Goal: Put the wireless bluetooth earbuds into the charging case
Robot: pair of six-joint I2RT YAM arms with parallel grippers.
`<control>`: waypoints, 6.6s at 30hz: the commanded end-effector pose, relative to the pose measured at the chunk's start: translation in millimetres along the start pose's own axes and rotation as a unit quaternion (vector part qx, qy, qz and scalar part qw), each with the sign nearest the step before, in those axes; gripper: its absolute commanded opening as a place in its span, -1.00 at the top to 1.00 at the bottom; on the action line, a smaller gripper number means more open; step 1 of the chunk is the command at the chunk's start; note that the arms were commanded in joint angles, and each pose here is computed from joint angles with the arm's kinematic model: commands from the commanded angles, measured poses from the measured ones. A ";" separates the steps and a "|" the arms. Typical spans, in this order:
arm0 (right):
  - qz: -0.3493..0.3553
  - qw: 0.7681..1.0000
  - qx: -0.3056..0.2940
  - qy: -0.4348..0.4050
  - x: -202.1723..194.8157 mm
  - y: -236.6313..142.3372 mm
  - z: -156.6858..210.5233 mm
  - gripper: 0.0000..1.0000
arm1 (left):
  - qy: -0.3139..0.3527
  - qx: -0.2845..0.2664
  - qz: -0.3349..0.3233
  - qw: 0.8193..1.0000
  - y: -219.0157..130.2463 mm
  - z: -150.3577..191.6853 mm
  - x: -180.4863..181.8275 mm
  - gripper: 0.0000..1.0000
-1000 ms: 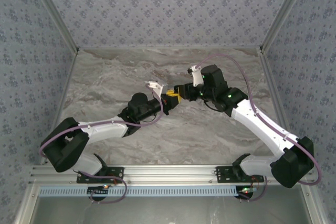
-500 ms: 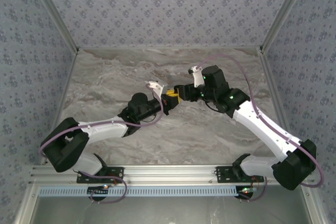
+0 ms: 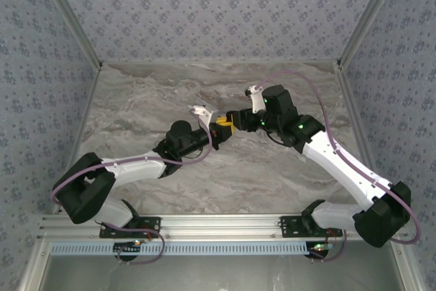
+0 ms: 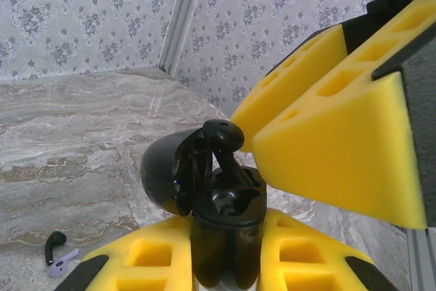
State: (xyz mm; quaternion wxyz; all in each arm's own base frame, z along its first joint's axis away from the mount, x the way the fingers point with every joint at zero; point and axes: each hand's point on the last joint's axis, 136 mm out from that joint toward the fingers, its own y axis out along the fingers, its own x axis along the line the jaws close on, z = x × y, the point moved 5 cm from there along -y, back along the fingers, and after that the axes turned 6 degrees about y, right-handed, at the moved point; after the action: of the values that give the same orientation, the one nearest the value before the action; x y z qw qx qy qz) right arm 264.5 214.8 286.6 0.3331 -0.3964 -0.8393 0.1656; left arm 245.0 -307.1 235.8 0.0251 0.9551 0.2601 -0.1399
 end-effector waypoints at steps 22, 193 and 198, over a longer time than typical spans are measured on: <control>-0.061 0.997 0.010 -0.039 27.7 -16.4 -5.0 0.32 | 0.049 -0.032 0.029 0.998 -11.2 -22.6 -15.6 0.70; 0.234 0.913 0.314 0.116 -185.7 205.3 57.0 0.43 | 0.058 0.058 -0.060 0.995 -103.2 -8.5 -14.5 0.68; 0.254 0.909 0.310 0.115 -191.8 194.6 54.8 0.47 | 0.057 0.058 -0.061 0.995 -103.2 -7.3 -13.9 0.67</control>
State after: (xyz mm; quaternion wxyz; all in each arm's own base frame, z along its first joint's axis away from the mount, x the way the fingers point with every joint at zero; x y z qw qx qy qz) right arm 434.6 206.4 71.8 0.4712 -0.4720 -0.6172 0.4175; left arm 185.3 -224.4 241.2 -0.0727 0.9420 0.3106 -0.1044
